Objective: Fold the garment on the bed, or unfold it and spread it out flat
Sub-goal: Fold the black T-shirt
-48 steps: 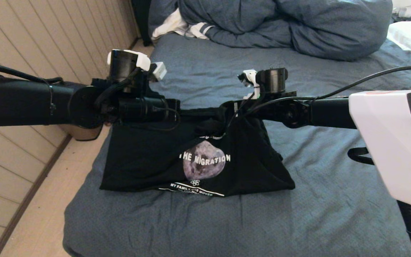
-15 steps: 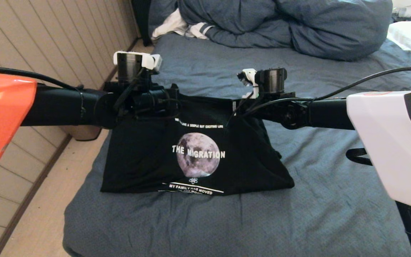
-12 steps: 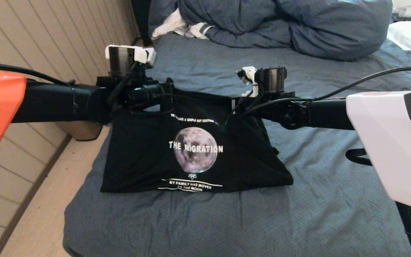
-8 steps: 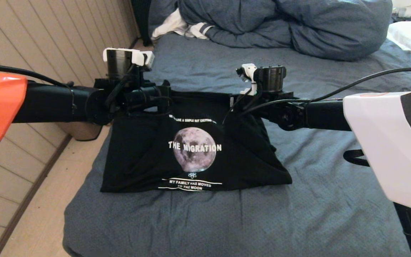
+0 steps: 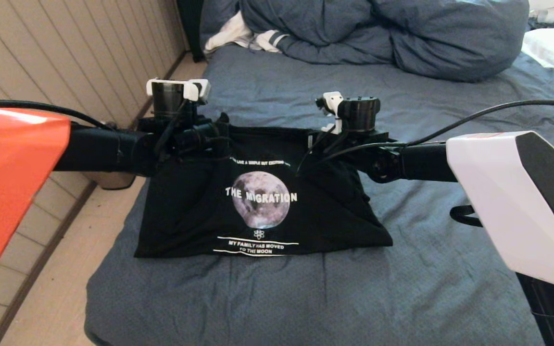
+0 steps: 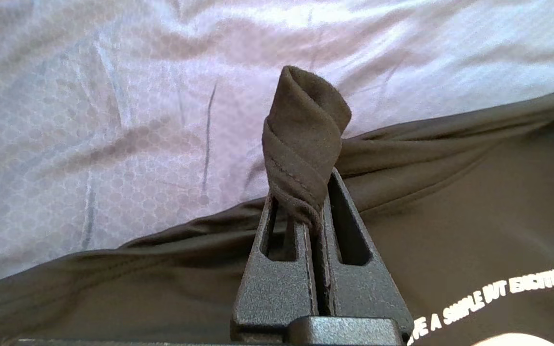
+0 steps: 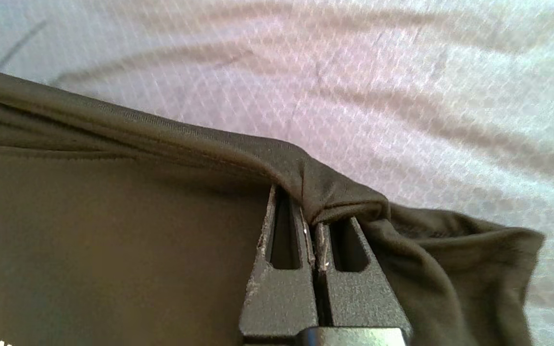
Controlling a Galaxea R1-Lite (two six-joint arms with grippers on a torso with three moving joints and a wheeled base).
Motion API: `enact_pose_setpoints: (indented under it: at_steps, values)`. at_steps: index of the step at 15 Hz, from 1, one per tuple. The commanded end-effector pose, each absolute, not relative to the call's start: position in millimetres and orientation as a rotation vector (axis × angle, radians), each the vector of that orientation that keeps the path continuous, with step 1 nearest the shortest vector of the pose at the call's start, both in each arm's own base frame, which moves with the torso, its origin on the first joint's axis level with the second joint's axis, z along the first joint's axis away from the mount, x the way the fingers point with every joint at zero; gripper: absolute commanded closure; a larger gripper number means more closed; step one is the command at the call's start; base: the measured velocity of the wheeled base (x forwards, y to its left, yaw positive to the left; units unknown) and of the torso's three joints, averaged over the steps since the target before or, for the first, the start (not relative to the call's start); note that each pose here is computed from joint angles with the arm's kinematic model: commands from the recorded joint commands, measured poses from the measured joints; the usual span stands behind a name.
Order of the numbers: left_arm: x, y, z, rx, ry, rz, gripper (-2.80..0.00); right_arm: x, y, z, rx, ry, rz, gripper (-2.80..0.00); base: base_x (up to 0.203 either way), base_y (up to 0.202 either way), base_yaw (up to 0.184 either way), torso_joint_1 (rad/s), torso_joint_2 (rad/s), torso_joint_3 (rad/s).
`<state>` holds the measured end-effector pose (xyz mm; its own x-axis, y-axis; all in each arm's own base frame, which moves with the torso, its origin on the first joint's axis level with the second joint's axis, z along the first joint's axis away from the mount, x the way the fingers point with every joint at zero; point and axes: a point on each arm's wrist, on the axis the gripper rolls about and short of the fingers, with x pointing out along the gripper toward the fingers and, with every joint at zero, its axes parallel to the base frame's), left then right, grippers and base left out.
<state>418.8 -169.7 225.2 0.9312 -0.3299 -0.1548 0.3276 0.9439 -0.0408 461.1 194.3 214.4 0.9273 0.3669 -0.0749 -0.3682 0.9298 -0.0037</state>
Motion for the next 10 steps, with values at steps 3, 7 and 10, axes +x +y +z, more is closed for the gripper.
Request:
enact_pose_setpoints:
  at_steps: [3,7,10]
  values:
    - [426.9,-169.7,211.2,-0.008,0.186,-0.305,-2.8,464.0,195.6,207.5,-0.021,0.083,0.37,-2.8,0.0,0.0,0.0,0.0,0.0,0.0]
    - [423.0,-168.8,214.6,-0.006,0.183,-0.299,-2.8,463.3,195.3,211.7,-0.021,0.059,0.37,-2.8,0.0,0.0,0.0,0.0,0.0,0.0]
    - [421.3,-169.5,216.2,0.025,0.177,-0.302,-2.8,461.2,191.9,219.2,-0.016,0.046,0.365,-2.8,0.0,0.0,0.0,0.0,0.0,0.0]
